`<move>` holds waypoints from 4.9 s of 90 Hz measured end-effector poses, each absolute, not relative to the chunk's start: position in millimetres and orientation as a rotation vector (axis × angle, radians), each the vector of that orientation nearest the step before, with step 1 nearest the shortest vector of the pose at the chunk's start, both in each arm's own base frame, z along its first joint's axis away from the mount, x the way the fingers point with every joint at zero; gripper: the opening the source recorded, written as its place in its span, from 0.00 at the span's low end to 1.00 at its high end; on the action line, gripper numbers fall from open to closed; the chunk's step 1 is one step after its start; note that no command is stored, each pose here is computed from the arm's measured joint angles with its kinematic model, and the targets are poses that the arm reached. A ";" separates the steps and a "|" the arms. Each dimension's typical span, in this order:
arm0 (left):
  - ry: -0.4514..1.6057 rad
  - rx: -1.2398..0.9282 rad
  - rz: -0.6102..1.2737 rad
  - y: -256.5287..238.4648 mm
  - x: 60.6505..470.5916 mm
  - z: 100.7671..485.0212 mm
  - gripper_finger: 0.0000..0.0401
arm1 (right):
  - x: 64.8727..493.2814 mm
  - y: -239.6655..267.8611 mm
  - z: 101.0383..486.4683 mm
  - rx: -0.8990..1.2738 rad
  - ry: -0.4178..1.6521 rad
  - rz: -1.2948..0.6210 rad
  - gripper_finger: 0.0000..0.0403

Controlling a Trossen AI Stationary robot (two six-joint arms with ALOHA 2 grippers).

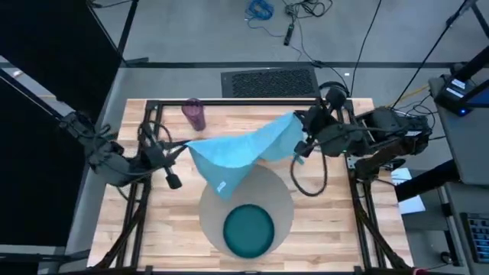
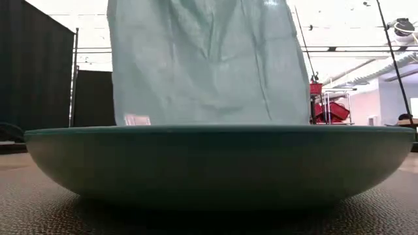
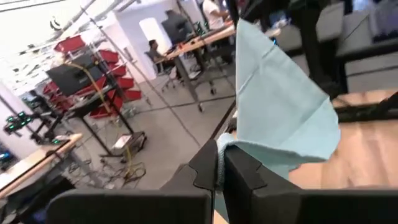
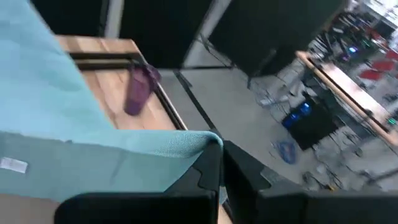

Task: Set table place
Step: Fold the blue table napkin

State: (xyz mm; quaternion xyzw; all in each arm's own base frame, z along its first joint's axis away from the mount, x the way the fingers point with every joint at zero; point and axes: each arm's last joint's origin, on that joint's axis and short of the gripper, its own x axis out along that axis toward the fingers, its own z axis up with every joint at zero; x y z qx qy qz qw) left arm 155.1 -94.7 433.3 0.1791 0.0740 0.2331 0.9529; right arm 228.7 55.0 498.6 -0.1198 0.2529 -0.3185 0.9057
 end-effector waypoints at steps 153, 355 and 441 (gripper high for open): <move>0.236 0.361 0.497 -100.6 112.1 399.5 0.00 | 301.5 -36.9 413.4 -0.163 0.775 -0.658 0.00; 0.479 0.152 0.560 -73.1 97.3 345.9 0.00 | 363.9 -91.3 309.3 0.008 0.923 -0.268 0.00; 0.549 -0.005 0.469 -99.8 115.2 263.1 0.00 | 348.1 -61.8 298.3 0.071 1.155 -0.299 0.00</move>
